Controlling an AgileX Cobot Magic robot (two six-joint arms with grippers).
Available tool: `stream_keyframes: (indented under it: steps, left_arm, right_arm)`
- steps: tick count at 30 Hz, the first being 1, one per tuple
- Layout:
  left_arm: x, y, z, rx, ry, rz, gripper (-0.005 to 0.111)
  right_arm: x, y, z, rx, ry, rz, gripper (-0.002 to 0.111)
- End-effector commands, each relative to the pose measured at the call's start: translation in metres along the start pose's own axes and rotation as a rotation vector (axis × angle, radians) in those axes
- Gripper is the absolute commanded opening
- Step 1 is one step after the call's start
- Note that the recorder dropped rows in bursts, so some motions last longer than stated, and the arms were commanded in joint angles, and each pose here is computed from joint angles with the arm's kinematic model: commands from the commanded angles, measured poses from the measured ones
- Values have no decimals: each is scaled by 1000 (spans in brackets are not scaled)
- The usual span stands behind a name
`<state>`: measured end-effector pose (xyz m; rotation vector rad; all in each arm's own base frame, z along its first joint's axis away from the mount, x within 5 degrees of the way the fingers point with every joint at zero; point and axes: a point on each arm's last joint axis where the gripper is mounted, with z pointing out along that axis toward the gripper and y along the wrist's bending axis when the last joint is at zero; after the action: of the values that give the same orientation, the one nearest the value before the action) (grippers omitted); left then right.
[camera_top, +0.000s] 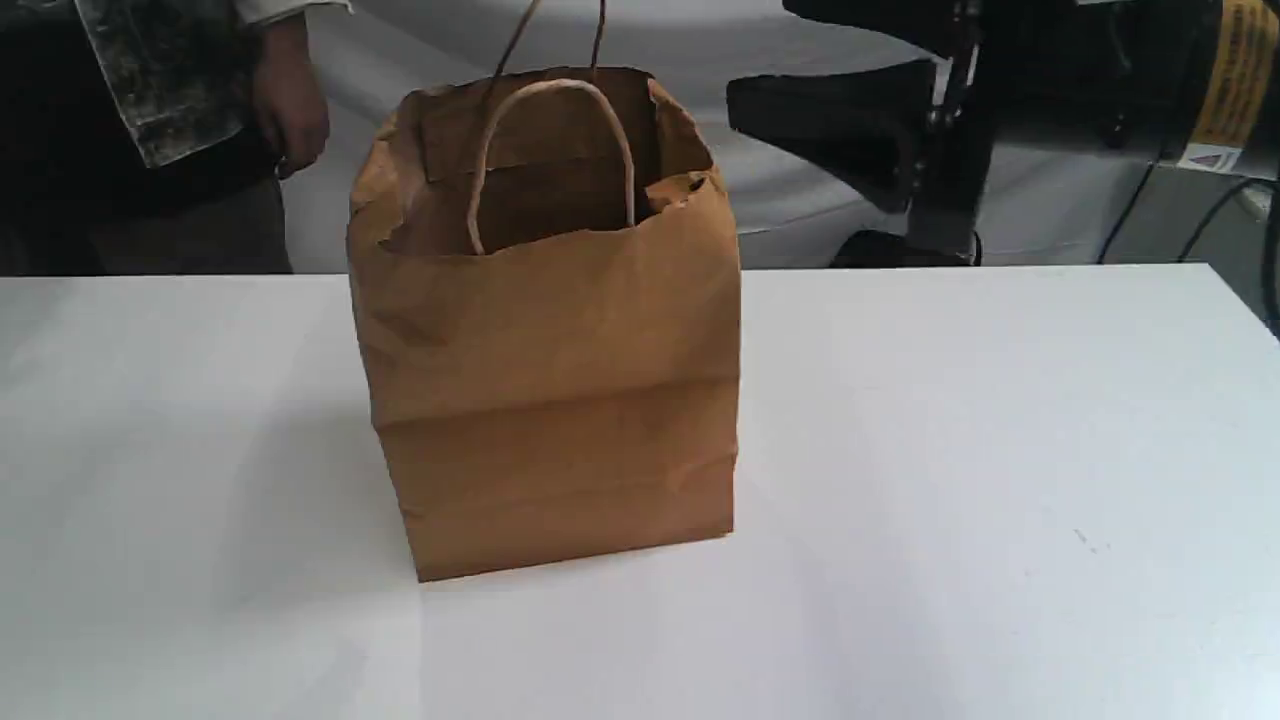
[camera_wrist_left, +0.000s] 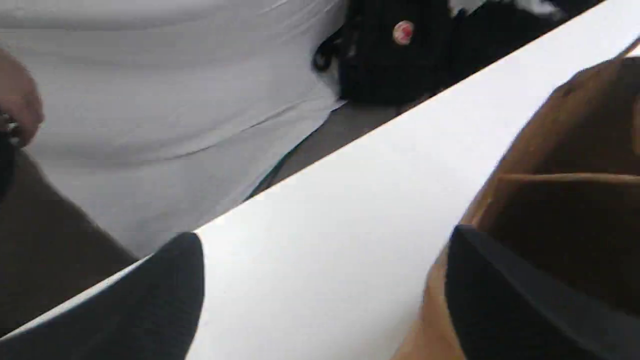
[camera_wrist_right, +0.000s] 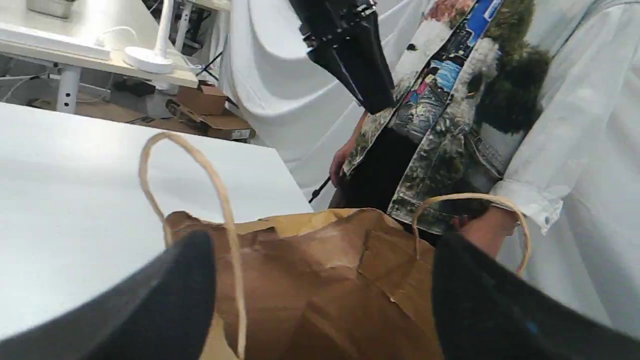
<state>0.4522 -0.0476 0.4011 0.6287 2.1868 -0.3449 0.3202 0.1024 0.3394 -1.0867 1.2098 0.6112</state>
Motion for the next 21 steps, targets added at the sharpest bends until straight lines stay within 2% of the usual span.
stream_keyframes:
  steps: [1,5,10,17,21]
  left_arm:
    - [3,1,-3,118,-59,-2,68]
    - [20,17,3,85,-2,12,68]
    - [32,41,-10,15,-8,-40,68]
    - [45,69,-65,-132,-203,-129,68]
    - [59,73,-98,-282,-354,-159,68]
  right_arm:
    - [-3,-8,-9,52,-25,21,52]
    - [-3,-22,-23,141,-48,48,42]
    - [-3,-39,-51,249,-45,44,25]
    - [-13,-49,-87,343,-6,4,1]
    - [-15,-44,-103,399,-7,19,0]
